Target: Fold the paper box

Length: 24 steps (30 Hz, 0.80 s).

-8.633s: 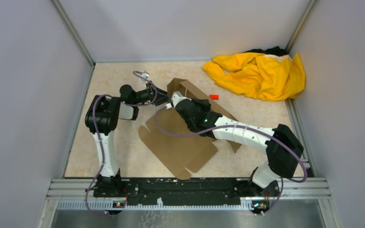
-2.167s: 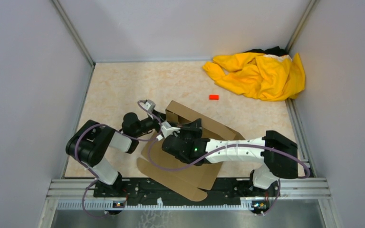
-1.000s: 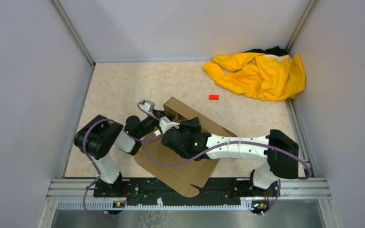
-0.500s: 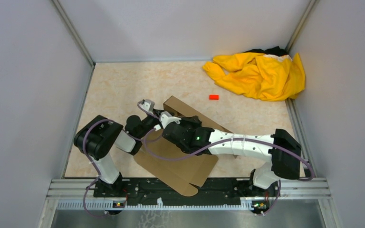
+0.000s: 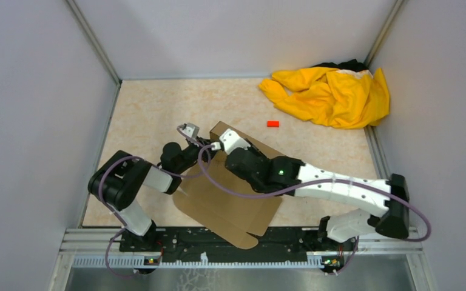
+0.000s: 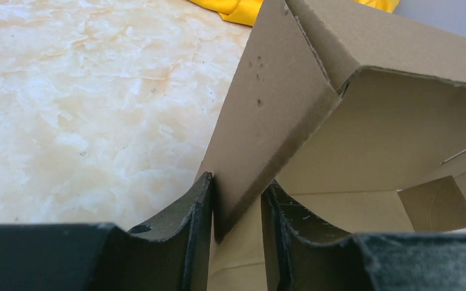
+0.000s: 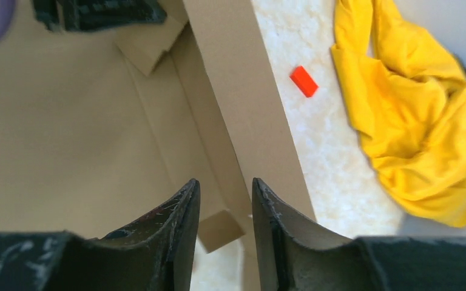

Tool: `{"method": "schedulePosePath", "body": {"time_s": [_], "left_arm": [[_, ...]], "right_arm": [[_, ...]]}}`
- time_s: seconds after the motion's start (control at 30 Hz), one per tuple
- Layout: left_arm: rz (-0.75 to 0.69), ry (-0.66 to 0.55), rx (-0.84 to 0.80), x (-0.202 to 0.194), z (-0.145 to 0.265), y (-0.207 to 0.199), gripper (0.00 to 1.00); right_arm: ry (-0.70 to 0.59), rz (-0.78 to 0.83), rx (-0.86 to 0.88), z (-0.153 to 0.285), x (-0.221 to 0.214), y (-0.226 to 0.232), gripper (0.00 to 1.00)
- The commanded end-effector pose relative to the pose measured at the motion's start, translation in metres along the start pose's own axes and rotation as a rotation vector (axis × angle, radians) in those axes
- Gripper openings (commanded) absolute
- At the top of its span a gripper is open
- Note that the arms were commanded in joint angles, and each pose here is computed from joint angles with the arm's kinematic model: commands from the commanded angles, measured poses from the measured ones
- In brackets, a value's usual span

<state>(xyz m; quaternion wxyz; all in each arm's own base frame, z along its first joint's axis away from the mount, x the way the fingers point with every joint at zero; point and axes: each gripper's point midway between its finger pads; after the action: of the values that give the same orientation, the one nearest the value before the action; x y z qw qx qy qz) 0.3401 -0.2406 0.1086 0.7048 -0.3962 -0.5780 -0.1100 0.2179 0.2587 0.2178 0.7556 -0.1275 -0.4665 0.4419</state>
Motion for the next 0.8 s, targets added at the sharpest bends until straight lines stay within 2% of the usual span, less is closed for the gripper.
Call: {"method": "schedulePosePath", "body": {"time_s": [0.0,0.23,0.53,0.77], "left_arm": [[0.029,0.042,0.038,0.0,0.0,0.004,0.31],[0.071,0.116,0.083,-0.004,-0.003,0.007,0.31],[0.142,0.162,0.141,-0.008,-0.006,0.013,0.28],[0.172,0.204,0.158,-0.013,-0.002,0.011,0.29]], "right_arm": [[-0.159,-0.371,0.114,0.041,0.018,-0.011,0.39],[-0.244,-0.597,0.254,0.061,0.001,0.004,0.41],[-0.191,-0.708,0.333,0.037,-0.017,0.056,0.31],[-0.275,-0.957,0.317,0.006,-0.003,0.081,0.36]]}}
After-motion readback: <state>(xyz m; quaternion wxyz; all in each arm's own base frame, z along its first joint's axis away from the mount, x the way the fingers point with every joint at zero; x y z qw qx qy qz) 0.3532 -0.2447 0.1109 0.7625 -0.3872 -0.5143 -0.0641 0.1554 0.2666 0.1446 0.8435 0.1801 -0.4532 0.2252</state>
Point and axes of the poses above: each gripper's point midway between its finger pads, its own z axis back along the fingers, its own y axis along the line the jaws close on, x = y × z, and after that the axes turned 7 degrees about z, right-handed
